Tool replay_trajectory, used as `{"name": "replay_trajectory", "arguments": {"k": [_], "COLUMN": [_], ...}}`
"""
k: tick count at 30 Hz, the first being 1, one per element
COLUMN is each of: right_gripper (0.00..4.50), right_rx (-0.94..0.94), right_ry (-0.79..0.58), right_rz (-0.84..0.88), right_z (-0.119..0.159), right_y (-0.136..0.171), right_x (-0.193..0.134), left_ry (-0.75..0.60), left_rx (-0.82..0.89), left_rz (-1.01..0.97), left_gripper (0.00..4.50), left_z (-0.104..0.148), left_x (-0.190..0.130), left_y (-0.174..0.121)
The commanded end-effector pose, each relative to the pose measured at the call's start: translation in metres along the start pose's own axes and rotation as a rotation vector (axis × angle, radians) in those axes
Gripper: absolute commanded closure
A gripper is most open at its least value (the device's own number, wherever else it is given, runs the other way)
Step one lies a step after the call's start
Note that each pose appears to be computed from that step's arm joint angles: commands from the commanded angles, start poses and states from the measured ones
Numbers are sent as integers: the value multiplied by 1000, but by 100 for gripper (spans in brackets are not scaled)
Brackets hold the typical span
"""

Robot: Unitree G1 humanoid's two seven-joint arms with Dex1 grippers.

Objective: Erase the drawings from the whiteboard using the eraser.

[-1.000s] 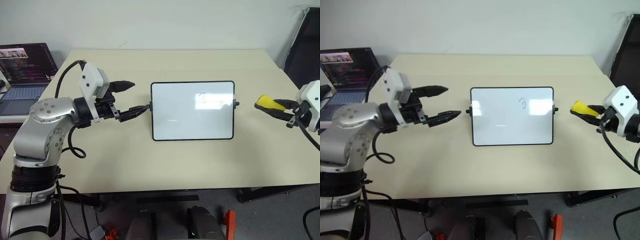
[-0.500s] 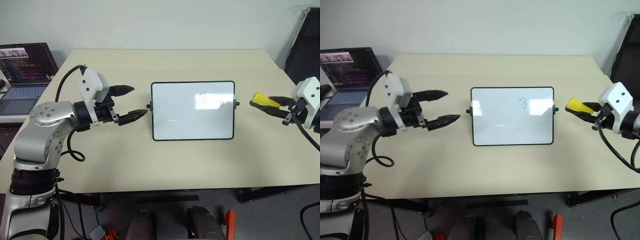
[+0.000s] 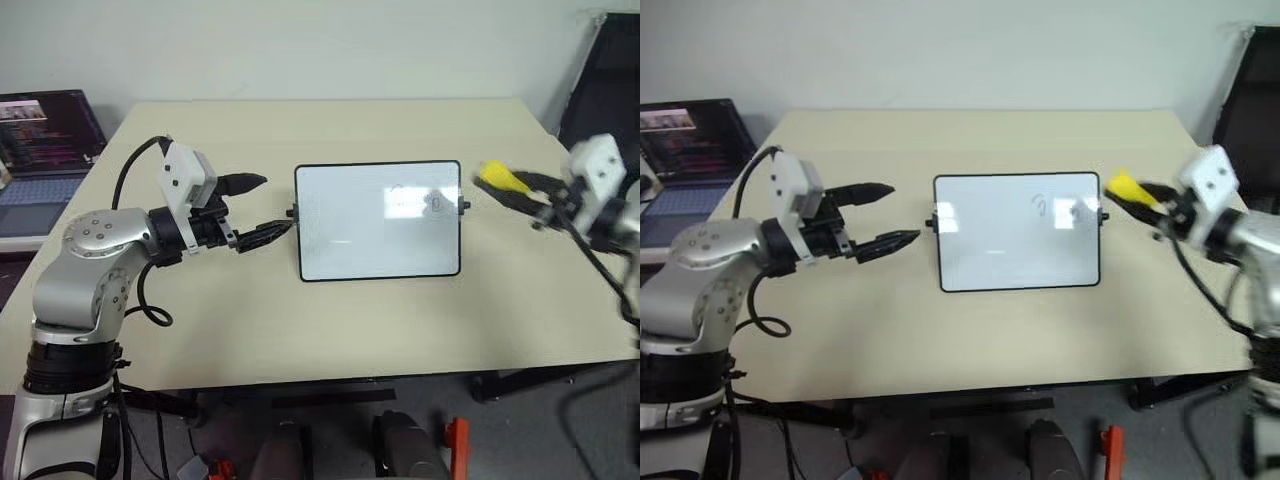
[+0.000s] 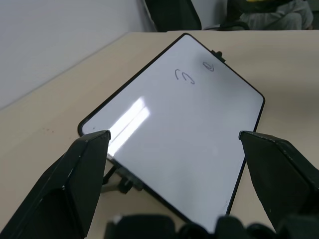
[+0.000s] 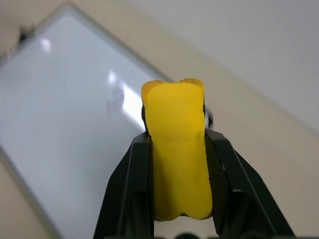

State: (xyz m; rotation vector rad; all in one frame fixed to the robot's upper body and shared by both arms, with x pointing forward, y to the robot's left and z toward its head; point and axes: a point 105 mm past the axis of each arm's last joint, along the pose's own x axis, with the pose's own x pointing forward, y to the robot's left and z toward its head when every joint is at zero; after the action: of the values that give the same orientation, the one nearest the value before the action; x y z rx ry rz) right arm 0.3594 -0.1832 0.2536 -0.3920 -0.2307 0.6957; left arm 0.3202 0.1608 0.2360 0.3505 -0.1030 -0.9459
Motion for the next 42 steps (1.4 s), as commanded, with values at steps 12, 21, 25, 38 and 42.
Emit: {"name": "replay_trajectory", "arguments": {"k": [12,21,25,38,42], "right_gripper": [350,350,350,350,351], "right_rx": [-60,-73,-92,-94,-36], "right_ry": [-148,-97,-29,239,256], "right_rz": [-45,-48,-110,27,189], "right_z": [2,-15,-31,-108,-117], "right_y": [39,39,23,57,93], "right_x": [84,95,93,81,74], "left_ry": [-24,1,-3,-8,-27], "left_rx": [22,-9,-8,-10,-10], "left_rz": [27,43,46,50,60], "left_gripper": [0,0,0,0,0], "left_z": [6,-8,-7,-8,-7], "left_x": [-5,-10,-12,-12,-13], "left_y": [0,-5,-6,-6,-6]}}
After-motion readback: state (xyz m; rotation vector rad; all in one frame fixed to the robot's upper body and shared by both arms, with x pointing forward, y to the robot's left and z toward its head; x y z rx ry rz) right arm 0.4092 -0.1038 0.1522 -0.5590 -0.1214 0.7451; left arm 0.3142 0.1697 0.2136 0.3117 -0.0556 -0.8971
